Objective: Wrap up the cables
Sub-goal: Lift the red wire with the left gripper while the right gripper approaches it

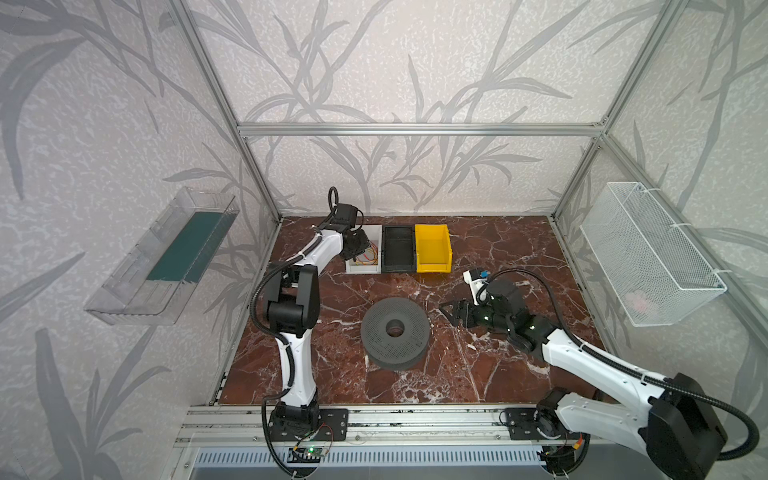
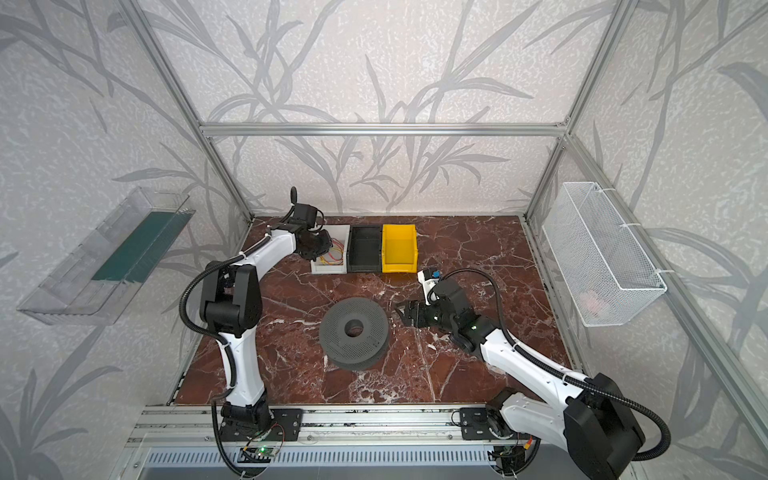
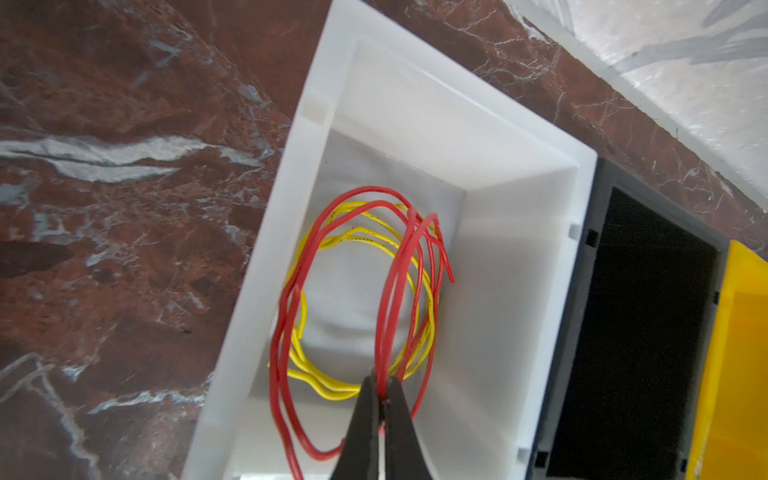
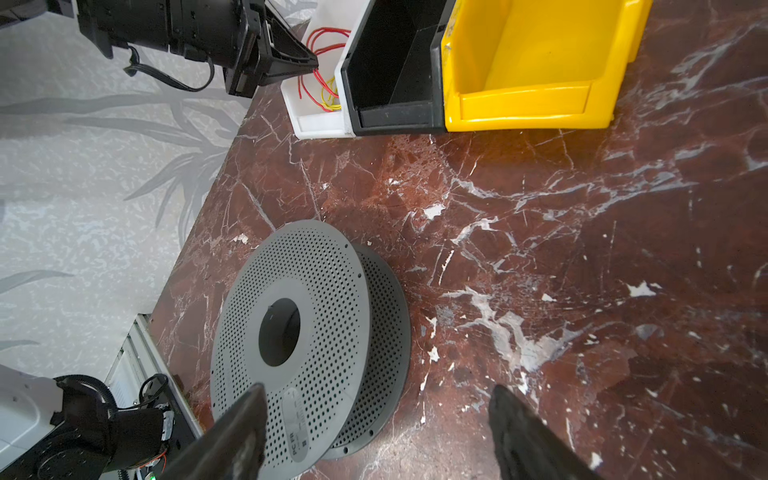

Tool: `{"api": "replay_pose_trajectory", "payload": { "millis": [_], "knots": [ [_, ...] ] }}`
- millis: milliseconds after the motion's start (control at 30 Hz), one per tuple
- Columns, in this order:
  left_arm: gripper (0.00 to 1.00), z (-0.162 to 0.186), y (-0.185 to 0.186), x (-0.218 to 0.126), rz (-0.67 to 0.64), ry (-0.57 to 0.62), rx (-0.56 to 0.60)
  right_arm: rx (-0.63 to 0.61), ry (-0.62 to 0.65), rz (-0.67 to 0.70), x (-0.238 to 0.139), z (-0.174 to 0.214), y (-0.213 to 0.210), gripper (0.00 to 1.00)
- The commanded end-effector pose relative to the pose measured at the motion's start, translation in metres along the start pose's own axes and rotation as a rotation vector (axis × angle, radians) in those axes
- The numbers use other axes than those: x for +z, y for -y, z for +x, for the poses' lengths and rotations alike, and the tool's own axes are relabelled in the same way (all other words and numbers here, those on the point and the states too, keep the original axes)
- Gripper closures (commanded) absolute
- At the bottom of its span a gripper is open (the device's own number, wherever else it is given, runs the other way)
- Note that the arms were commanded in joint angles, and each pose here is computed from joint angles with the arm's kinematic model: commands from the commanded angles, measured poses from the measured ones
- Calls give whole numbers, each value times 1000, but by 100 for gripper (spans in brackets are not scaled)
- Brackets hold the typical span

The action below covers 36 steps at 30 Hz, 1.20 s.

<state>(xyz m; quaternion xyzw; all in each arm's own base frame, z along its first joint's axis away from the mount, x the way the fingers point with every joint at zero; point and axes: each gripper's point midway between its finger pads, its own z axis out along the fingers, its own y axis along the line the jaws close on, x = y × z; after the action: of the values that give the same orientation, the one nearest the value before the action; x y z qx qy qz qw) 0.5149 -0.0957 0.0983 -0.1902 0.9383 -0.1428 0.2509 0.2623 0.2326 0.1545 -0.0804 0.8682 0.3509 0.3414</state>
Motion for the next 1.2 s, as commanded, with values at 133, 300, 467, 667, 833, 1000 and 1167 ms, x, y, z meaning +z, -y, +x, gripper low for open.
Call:
{"api": "replay_pose_trajectory", "payload": {
  "millis": [133, 300, 467, 667, 833, 1000, 1167],
  "knots": [
    [100, -28, 33, -87, 147, 188, 31, -10, 65, 21, -23, -12, -3, 18],
    [100, -29, 50, -135, 250, 245, 51, -51, 85, 46, -36, -23, -7, 18],
    [100, -13, 73, -185, 432, 221, 69, -95, 123, 39, -54, -45, -20, 18],
    [100, 29, 102, -247, 749, 108, 104, -7, 204, -101, -78, -88, -36, 18],
    [100, 69, 120, -297, 1034, 23, 140, 85, 226, -273, -82, -112, -46, 20],
    [100, 114, 122, -324, 1171, -43, 216, 54, 213, -450, -90, -126, -78, 23],
    [100, 163, 128, -334, 1234, -119, 318, 31, 171, -568, -92, -126, -104, 24]
  ]
}}
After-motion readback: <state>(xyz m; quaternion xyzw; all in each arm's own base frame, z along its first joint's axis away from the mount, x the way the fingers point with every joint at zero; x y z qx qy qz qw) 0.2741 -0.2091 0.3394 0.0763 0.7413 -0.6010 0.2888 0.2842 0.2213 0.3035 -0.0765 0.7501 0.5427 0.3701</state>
